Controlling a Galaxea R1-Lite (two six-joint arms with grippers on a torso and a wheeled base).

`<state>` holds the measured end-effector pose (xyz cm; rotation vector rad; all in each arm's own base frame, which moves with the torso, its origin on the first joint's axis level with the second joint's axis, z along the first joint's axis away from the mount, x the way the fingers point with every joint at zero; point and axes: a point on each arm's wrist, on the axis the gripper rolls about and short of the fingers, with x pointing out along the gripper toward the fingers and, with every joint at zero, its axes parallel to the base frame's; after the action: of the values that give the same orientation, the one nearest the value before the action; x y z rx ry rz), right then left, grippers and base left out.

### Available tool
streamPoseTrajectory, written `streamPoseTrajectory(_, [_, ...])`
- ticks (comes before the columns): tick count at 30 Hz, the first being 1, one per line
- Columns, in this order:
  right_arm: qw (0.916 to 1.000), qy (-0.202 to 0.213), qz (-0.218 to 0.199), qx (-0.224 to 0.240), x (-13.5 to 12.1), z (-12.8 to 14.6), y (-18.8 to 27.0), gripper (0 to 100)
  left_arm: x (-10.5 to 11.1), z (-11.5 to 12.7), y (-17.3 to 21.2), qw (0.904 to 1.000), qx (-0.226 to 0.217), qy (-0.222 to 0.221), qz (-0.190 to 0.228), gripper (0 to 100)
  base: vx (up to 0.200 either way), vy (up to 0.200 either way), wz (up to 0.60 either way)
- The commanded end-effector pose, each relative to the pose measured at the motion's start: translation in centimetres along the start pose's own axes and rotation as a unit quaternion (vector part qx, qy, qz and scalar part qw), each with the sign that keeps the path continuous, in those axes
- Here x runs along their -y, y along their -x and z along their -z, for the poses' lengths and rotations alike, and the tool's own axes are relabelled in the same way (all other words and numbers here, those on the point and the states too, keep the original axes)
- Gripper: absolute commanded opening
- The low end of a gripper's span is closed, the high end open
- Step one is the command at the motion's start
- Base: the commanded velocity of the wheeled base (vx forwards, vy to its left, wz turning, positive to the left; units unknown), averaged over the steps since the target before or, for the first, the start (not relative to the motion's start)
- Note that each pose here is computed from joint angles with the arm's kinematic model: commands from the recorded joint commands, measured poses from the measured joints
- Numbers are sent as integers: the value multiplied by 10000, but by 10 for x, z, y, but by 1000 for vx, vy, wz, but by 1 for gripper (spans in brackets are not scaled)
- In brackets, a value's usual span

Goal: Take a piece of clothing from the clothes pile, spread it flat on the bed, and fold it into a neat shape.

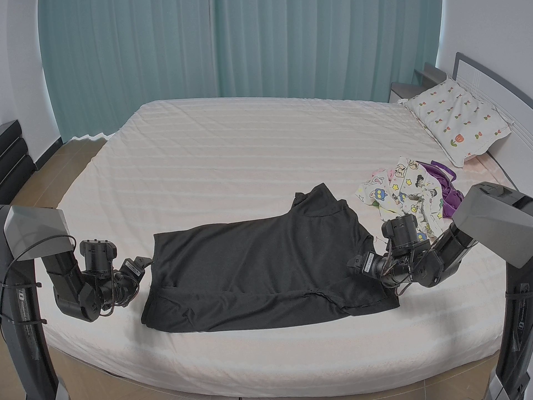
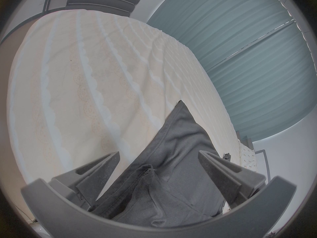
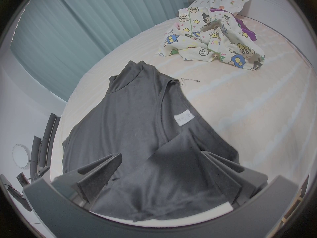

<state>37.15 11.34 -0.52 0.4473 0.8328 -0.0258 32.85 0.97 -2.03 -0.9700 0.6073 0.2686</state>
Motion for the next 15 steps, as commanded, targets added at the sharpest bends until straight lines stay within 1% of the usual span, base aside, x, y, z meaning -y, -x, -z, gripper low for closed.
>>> streamPoseTrajectory(1, [9999,54,118,30,20,1,-30,100,0,0,0,10000,0,2,1,100,0,0,0])
streamPoseTrajectory(4, [9998,157,56,70,22,1,-34,100,0,0,0,10000,0,2,1,100,0,0,0])
streamPoseTrajectory(9, [9998,143,-91,66,21,0,-36,100,0,0,0,10000,7,2,-3,100,0,0,0])
streamPoseTrajectory(10, [9998,136,-91,66,21,0,-36,0,0,0,0,10000,7,2,-3,100,0,0,0])
streamPoseTrajectory(15, [9997,36,-101,204,26,-5,-35,0,0,0,0,10000,7,2,-3,100,0,0,0])
